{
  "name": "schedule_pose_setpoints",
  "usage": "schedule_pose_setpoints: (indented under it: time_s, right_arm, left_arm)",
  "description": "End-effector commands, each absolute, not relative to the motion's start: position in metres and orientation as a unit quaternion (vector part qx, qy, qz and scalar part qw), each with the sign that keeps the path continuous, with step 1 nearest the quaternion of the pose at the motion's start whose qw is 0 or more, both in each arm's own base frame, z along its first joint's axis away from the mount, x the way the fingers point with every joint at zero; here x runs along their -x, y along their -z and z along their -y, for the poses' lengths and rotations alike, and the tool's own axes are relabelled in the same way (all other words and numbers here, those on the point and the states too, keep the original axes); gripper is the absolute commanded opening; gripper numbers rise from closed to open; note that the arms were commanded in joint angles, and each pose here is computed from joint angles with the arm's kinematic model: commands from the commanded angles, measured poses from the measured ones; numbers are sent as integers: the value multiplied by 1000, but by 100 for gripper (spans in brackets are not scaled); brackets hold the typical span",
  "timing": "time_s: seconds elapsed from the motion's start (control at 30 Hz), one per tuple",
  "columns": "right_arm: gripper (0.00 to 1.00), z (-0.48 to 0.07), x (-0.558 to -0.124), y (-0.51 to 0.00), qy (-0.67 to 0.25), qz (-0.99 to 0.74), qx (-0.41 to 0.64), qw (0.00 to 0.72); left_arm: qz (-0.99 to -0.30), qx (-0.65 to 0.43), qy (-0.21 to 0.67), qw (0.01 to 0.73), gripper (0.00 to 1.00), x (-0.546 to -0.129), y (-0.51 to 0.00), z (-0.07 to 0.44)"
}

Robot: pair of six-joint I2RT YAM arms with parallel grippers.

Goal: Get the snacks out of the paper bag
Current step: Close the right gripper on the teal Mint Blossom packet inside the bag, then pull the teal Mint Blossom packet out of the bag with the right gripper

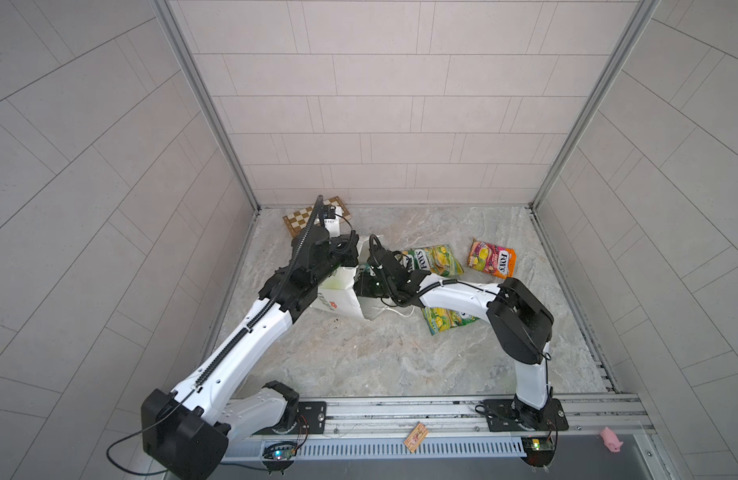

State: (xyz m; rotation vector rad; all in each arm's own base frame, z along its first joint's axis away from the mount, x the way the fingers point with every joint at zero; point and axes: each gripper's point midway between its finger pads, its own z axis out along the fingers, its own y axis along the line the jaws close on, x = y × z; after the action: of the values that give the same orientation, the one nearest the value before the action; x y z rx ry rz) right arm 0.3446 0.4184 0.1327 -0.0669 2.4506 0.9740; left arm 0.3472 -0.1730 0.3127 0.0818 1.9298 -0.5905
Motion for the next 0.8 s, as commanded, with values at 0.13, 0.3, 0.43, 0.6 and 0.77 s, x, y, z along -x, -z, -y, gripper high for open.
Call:
schedule_pose_setpoints:
  time_s: [0.13,0.3,0.43,0.6,0.77]
  right_arm:
    - [0,-397,-326,-180,-351,-891,68,279]
    - [0,-377,-321,-205,-342,-885,75,308]
    - [0,-364,-318,-222,-344,-877,79,325]
    - [0,-351,-313,-250,-349,-862,84,357]
    - [0,-341,-303,-292,-371,-840,99,383]
  left_arm:
    - [-805,-37,225,548,0,-345,-322,163]
    - [-807,-36,217,549,0,-345,-321,160]
    - [-807,-32,212,551,0,-346,-322,158]
    - [-809,-26,202,551,0,-347,-320,153]
    - [-812,-21,192,551,0,-348,-319,150]
